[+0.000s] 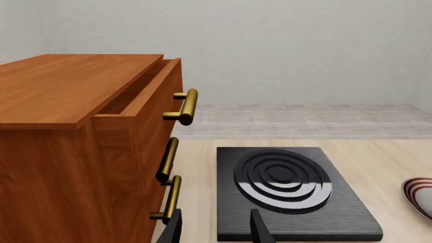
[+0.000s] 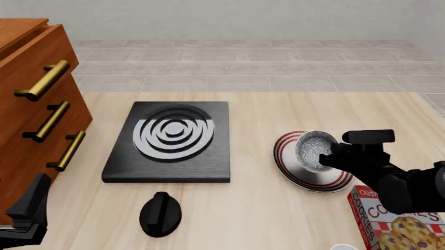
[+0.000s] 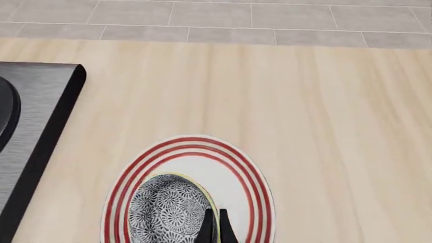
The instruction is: Pick the akita bowl on the stove and place it on the plate.
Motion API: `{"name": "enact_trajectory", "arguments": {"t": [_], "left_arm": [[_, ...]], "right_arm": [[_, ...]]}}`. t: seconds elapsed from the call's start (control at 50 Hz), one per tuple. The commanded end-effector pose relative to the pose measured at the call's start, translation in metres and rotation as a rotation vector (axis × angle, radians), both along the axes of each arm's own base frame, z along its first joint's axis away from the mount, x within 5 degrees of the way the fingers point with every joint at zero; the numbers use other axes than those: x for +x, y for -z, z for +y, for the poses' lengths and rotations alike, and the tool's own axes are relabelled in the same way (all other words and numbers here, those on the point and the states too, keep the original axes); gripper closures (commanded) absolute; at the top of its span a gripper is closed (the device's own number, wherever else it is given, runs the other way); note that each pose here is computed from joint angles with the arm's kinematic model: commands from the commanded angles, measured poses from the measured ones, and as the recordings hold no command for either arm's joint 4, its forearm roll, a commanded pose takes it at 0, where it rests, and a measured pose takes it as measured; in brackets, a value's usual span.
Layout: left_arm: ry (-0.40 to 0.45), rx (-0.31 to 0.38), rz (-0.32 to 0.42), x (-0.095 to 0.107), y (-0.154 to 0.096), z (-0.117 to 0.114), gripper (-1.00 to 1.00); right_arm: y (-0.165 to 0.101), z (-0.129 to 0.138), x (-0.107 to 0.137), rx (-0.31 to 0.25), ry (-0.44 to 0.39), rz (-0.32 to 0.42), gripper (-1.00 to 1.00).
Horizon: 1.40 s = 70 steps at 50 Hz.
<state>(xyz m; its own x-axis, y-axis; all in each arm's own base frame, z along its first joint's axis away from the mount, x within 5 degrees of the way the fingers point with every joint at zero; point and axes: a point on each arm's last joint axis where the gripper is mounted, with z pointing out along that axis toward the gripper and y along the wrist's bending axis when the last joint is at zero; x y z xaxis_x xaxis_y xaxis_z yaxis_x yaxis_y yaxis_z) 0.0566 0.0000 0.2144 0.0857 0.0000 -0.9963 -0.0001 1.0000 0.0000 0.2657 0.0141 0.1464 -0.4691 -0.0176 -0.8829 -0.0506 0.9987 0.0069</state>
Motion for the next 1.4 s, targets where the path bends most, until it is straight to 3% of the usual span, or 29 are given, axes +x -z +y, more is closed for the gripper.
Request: {"name": "enact_trajectory", "arguments": {"t": [0.02,0.62,0.64,0.98,1.4], "left_arm": [[0.000,0.000,0.000,0.000,0.000,0.000,-1.00],[0.000,0.000,0.000,0.000,0.000,0.000,-1.00],[0.000,0.000,0.000,0.000,0.000,0.000,-1.00],[0.000,0.000,0.000,0.000,0.000,0.000,-1.00],[0.000,0.000,0.000,0.000,0.000,0.000,-1.00]], "right_arm": [[0.001,-0.001,0.000,-0.006,0.003,0.003,1.00],[0.000,-0.005,0.005,-0.059,-0.009,0.003,1.00],[0.000,-0.005,0.005,-0.063,-0.011,0.002,-1.00],[-0.008,-0.008,0.002,-0.040,0.011,-0.019,-1.00],[-0.043,-0.007,-0.018,-0.008,0.022,-0.095,-1.00]]}}
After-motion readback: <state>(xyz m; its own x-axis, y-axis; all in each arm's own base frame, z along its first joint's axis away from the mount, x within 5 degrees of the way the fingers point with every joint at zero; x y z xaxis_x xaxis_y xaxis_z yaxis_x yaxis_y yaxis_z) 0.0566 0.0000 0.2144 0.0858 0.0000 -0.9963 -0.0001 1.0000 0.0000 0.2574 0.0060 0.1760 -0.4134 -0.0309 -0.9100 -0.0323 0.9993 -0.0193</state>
